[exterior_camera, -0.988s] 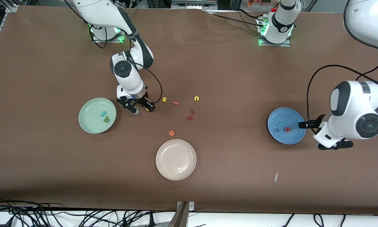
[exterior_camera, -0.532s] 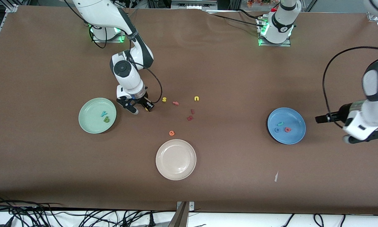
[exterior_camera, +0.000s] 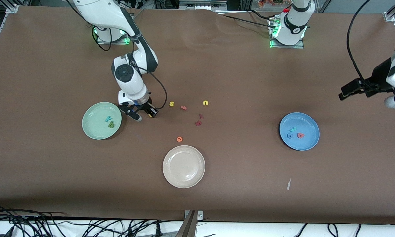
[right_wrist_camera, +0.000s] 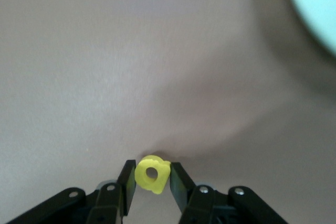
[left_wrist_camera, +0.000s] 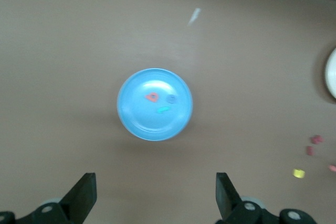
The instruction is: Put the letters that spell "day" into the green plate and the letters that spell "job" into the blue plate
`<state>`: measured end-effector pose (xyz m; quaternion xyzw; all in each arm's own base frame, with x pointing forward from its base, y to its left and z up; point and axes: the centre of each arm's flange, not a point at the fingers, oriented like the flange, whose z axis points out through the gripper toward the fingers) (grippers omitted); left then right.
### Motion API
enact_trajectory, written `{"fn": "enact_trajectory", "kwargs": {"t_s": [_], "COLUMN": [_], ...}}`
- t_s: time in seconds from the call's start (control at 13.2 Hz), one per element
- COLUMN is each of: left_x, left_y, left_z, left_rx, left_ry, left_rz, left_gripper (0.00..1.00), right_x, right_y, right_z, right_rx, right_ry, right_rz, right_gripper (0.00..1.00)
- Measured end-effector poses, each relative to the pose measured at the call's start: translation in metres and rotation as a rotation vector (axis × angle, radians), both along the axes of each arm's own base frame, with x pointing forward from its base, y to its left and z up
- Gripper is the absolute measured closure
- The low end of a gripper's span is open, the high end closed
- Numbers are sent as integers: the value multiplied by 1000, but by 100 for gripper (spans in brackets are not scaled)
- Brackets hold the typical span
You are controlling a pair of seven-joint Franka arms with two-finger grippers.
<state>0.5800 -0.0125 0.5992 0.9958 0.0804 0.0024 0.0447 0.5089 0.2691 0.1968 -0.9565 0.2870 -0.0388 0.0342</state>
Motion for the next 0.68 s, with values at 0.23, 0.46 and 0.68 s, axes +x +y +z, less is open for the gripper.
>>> {"fn": "enact_trajectory", "kwargs": {"t_s": [0.23, 0.46, 0.68], "left_x": [-5, -6, -7], "left_y": [1, 3, 0], "left_z": [-10, -17, -16], "left_rx": [-6, 37, 69], "left_ry": [23, 27, 22], "left_rz": [1, -14, -50], "left_gripper": [0, 0, 0], "right_x": [30, 54, 57], "right_y": [-45, -132, -198], "right_z": [58, 104, 104], "right_rx": [-42, -61, -78], "right_ry": [92, 149, 176], "right_rz": [86, 225, 331], "right_gripper": [67, 67, 66]}}
